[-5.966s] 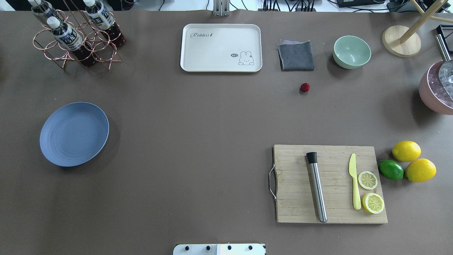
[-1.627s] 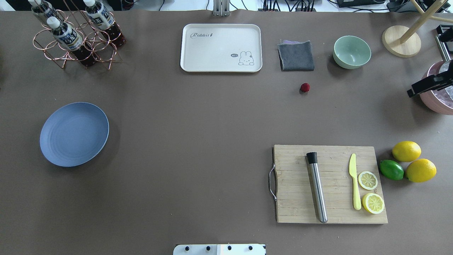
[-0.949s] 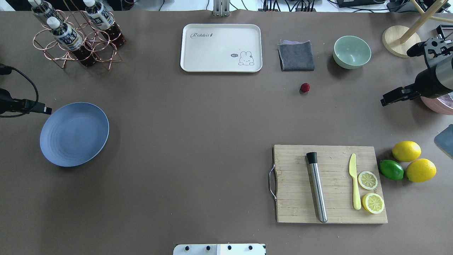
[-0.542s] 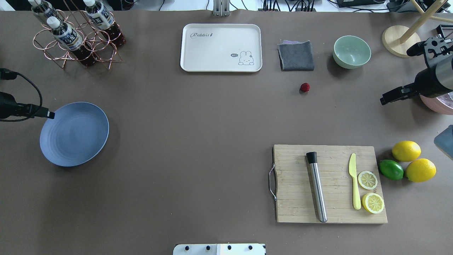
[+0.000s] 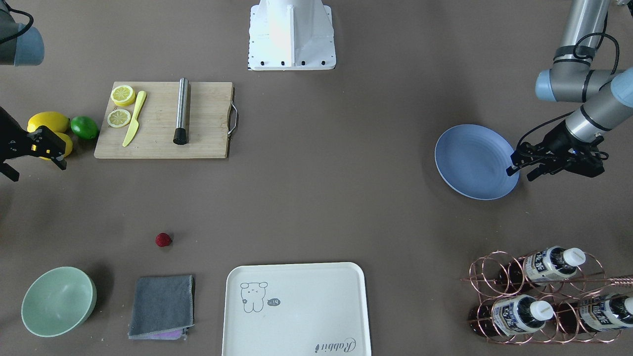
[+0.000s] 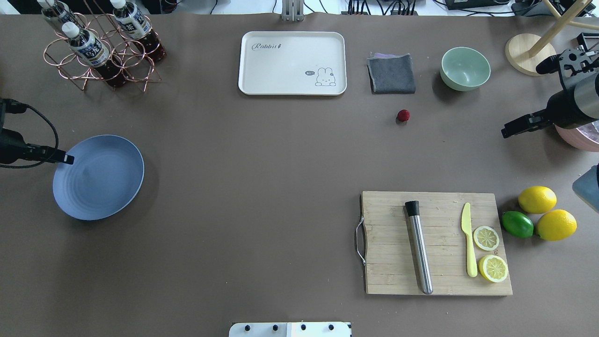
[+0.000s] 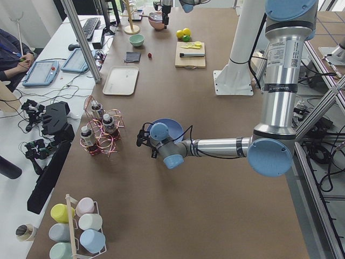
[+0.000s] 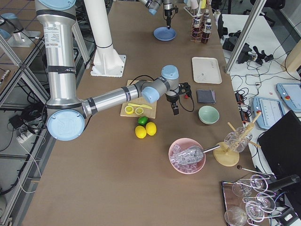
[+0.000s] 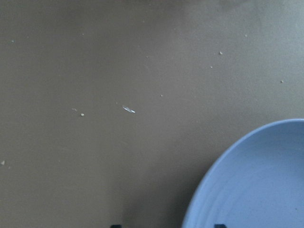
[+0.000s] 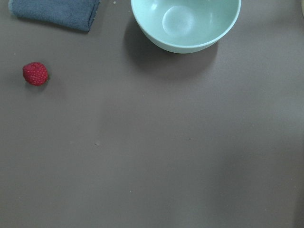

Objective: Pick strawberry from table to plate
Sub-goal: 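Lower the left gripper to the blue plate's rim while the right arm moves in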

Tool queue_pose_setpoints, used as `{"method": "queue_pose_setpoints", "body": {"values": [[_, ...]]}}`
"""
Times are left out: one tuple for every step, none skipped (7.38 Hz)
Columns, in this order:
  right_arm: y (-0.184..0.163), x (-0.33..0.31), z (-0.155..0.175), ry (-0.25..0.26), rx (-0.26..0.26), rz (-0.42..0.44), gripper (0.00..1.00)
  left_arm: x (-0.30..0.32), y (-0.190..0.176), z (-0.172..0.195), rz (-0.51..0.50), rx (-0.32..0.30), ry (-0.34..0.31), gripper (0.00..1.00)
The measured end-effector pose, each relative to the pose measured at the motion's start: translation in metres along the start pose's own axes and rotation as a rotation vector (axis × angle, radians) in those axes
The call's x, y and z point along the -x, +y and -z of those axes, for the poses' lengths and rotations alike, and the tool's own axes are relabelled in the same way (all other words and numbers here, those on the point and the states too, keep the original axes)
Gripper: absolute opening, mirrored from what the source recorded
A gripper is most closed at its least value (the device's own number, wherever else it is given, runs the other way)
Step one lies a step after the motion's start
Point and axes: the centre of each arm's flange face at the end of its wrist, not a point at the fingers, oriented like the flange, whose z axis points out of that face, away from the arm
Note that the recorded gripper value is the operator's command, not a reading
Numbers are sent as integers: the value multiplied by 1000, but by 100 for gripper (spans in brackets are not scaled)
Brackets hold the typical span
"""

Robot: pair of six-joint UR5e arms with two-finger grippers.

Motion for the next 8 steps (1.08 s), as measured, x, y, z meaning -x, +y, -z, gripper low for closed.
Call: {"method": "queue_pose_setpoints", "body": {"values": [[0, -1, 0, 3, -1, 0, 100, -1, 0, 0, -4, -1, 4, 19], [0, -2, -1, 9, -3, -1, 100, -2, 1, 1, -11, -5, 11, 0], [0, -2, -1, 13, -4, -2, 100, -3, 3, 3, -19, -11, 21, 0], [1, -3, -1, 14, -4, -2, 100, -4, 4, 4, -25, -16, 28, 0], [1, -3, -1, 15, -3, -3, 100, -8, 3, 7, -21, -22, 37, 0], [2, -4, -1, 15, -3, -3, 100, -20, 0, 12, 14, -29, 57, 0], [2, -4, -1, 15, -2, -4, 100, -37, -4, 21, 61, -36, 86, 0], [3, -5, -2, 16, -1, -5, 100, -57, -9, 28, 99, -43, 115, 0]]}}
